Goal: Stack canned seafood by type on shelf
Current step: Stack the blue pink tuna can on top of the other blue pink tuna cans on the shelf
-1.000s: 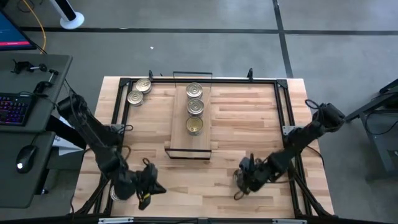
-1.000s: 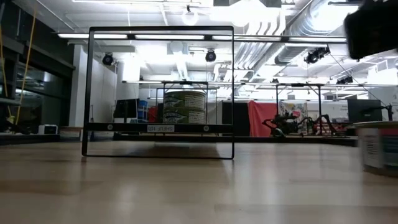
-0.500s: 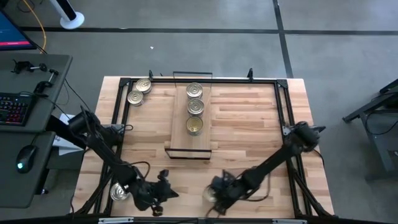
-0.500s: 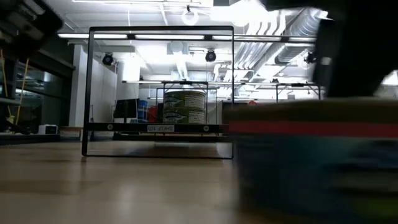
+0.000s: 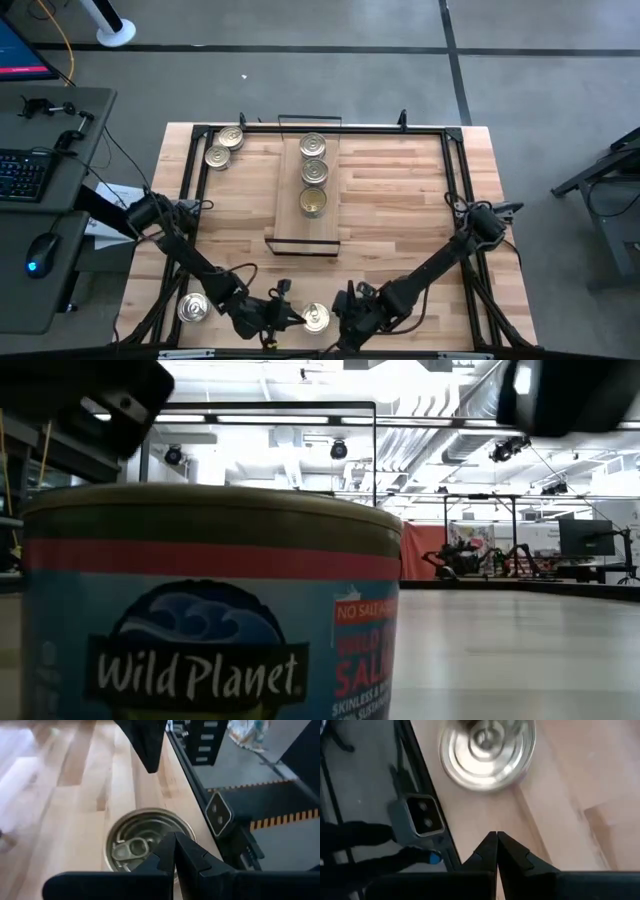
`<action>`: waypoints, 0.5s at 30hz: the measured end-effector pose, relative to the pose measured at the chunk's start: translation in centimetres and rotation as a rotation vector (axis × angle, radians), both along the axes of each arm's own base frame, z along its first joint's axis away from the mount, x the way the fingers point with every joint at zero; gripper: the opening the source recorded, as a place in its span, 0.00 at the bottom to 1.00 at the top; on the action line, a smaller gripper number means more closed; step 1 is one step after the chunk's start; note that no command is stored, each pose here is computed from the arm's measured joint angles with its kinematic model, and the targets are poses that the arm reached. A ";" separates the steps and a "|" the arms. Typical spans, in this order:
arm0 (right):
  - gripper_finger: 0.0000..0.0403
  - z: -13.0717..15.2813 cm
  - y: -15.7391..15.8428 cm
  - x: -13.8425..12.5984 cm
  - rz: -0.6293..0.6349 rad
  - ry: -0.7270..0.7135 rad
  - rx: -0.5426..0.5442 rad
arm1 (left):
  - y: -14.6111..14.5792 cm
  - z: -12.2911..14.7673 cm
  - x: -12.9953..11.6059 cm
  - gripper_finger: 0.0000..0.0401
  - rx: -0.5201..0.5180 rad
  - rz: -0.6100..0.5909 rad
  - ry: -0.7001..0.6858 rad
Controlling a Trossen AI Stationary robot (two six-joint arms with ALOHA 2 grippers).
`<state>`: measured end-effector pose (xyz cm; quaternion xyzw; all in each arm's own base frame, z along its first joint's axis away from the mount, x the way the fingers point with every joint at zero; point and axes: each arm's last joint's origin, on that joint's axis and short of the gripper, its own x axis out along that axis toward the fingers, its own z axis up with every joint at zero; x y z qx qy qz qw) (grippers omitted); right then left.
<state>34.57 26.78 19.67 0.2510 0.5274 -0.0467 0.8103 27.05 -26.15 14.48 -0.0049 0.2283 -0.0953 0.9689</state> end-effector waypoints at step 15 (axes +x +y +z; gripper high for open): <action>0.00 -4.4 -2.5 0.7 0.032 -0.093 -0.013 | 0.5 -2.0 0.2 0.00 0.021 0.072 0.088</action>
